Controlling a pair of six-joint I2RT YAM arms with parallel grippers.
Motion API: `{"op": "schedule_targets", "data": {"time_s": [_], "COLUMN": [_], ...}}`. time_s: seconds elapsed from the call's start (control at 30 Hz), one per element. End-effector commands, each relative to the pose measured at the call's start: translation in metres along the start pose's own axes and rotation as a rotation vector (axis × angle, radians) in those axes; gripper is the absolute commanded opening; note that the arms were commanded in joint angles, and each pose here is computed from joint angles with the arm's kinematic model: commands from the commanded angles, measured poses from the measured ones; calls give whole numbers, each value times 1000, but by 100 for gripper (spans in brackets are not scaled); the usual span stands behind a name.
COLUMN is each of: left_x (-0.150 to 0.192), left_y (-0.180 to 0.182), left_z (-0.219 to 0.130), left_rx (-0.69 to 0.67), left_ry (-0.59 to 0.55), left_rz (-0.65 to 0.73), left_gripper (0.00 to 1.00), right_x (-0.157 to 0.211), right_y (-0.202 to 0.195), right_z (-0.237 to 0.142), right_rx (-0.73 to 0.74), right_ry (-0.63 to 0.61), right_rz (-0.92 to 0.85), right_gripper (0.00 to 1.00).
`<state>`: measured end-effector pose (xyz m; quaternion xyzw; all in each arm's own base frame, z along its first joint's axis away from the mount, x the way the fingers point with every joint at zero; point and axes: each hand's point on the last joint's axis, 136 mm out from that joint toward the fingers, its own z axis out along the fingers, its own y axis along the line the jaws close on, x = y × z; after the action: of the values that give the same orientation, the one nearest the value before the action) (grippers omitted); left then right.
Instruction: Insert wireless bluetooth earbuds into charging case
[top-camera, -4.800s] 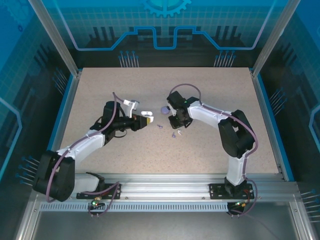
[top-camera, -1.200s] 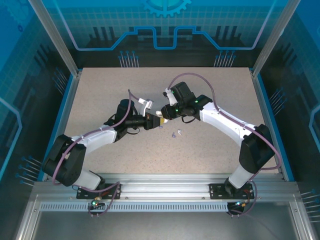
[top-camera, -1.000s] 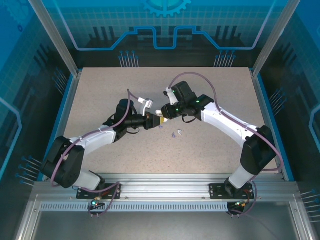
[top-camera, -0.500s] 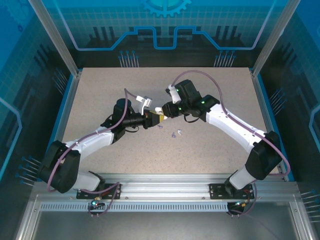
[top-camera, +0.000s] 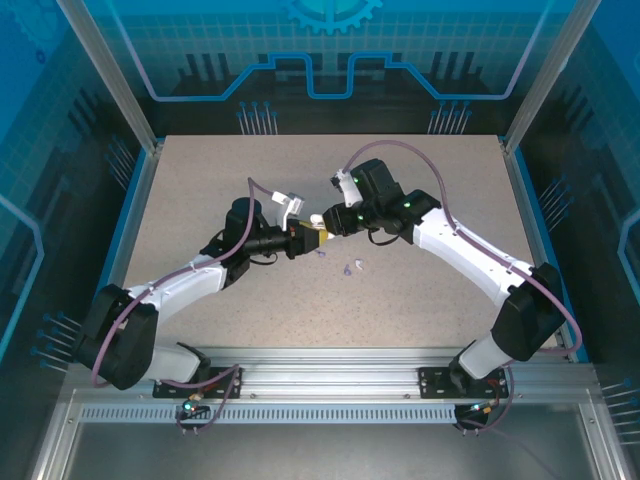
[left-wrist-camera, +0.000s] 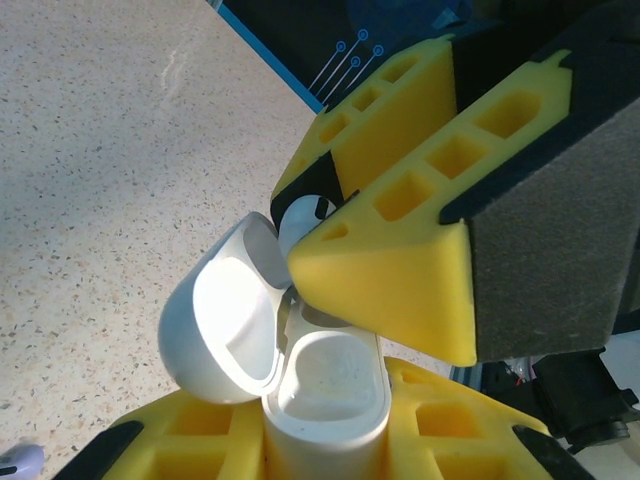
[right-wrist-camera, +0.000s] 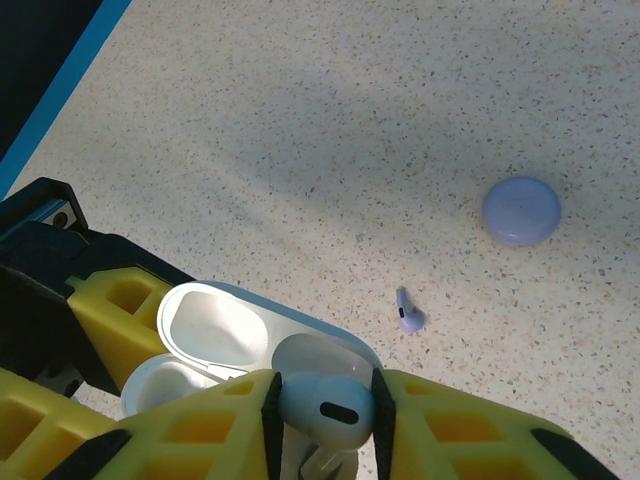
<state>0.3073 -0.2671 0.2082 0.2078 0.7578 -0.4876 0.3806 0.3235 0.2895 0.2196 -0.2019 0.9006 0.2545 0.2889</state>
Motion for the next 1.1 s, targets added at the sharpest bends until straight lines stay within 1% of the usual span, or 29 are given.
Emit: {"op": "schedule_targets", "data": {"time_s": [0.0,0.2,0.37,0.7,1.07], "left_x": [-17,-18,-19,-19,-22], "left_y": [-15,-20,-22,-31,-40], "left_z": [-6,-8,-9,-12,-17], "left_rx": [30,33,36,60,71], "left_ry": [-65,-68,-70,-71,-84], "left_rz": [102,125,140,199,239], "left_gripper": [5,5,5,6,6], "right_x": [3,1,0,-8,-12], "right_y": [19,24,28,37,48], "right_z": [-13,-18,-21,-37,-54], "right_rx": [-52,-71,-90,-121,-164], "right_ry": [17,11,7,-33,-65], "right_rz": [-12,-21,-25,-51,-97], "right_gripper": [33,39,40,46,48]}}
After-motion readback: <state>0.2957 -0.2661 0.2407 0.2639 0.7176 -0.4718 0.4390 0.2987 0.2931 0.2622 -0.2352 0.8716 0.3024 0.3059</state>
